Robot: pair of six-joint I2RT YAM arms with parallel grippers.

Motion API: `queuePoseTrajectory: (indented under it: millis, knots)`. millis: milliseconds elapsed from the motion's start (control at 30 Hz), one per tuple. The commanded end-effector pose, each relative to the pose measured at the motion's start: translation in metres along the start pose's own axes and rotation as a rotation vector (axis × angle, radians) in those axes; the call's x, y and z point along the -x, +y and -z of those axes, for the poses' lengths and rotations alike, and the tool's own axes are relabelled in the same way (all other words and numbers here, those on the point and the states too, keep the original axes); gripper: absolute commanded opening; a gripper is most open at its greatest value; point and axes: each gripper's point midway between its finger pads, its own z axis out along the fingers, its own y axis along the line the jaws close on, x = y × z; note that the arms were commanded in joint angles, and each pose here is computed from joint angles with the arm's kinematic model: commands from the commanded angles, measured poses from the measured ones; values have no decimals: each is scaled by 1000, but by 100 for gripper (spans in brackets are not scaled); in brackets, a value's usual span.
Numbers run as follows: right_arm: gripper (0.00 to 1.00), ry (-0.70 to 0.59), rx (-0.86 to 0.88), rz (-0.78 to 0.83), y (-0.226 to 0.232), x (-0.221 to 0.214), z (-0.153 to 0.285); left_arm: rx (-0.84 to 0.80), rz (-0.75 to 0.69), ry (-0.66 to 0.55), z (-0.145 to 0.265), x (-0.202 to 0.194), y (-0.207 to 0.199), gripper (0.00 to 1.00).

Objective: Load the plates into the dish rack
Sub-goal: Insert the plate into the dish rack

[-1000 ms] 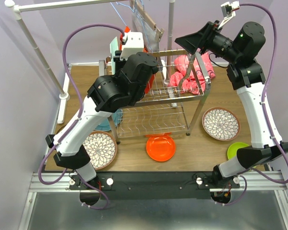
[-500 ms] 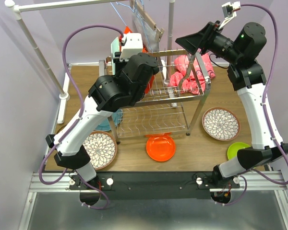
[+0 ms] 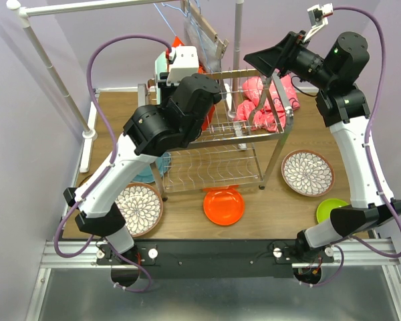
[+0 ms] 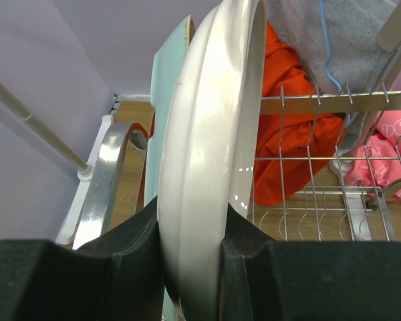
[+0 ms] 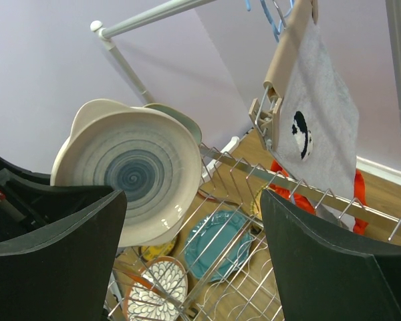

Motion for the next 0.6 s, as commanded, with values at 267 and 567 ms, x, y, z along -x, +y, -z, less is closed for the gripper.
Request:
queuePoseTrajectory:
  millis: [267, 567]
  knots:
    - [90, -10, -4, 12, 7, 1, 6, 115, -11, -103, 2, 38, 22, 0]
    - [90, -12, -10, 12, 6, 2, 5, 133, -41, -111, 0, 37, 16, 0]
